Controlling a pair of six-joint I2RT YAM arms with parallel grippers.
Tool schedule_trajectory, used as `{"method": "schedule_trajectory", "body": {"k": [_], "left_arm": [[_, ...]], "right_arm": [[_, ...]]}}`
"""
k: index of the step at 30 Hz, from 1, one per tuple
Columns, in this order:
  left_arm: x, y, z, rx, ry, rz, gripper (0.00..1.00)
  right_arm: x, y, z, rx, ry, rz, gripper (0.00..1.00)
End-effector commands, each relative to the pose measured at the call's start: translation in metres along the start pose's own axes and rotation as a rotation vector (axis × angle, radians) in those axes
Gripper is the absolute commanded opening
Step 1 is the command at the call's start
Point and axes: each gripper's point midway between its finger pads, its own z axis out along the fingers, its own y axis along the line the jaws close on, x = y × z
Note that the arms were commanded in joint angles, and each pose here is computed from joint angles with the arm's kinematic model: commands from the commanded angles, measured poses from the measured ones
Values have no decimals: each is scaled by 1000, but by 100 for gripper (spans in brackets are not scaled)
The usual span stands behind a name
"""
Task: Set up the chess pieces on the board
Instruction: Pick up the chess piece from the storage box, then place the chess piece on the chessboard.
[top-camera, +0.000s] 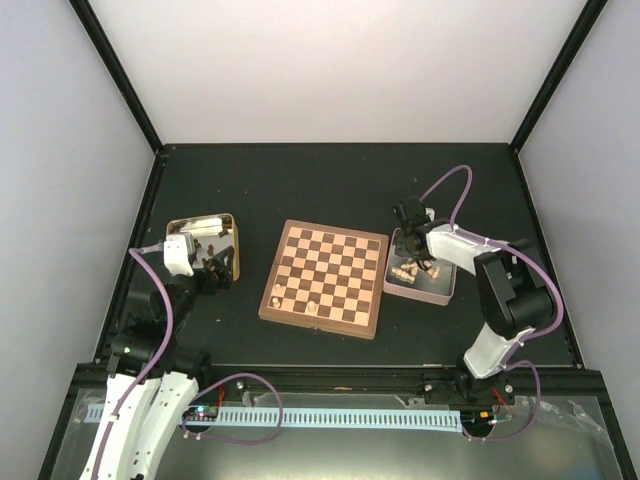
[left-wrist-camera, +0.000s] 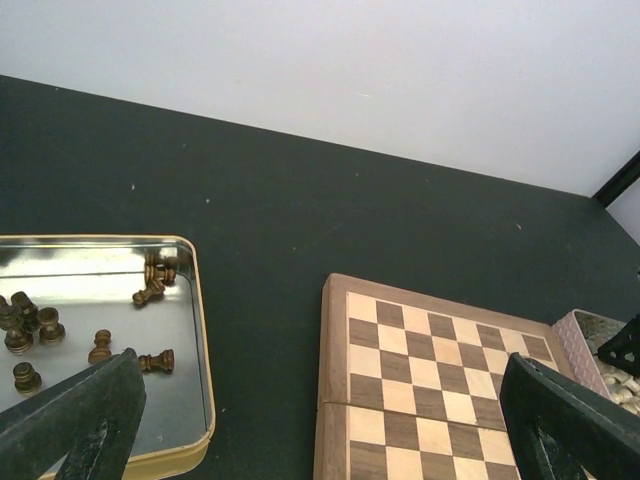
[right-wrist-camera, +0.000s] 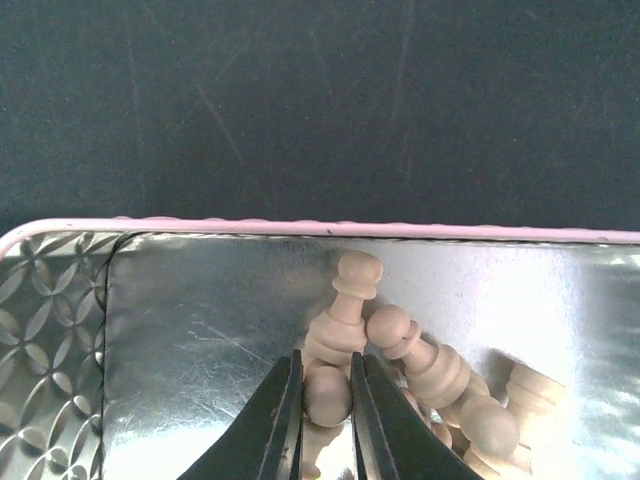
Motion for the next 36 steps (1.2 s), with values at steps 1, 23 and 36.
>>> {"method": "schedule_trajectory", "body": {"k": [1,23,36], "left_arm": [[-9,2,-4,-16,-34,12,99],[-9,2,-8,-16,-46,6,99],[-9,3,-10,-14,-52,1,99]], "right_arm": [[-16,-2,0,16,-51,22,13],[4,53,-92,-248,-103,-136,10],[108,207,-155,-572,19,-496,11]]}}
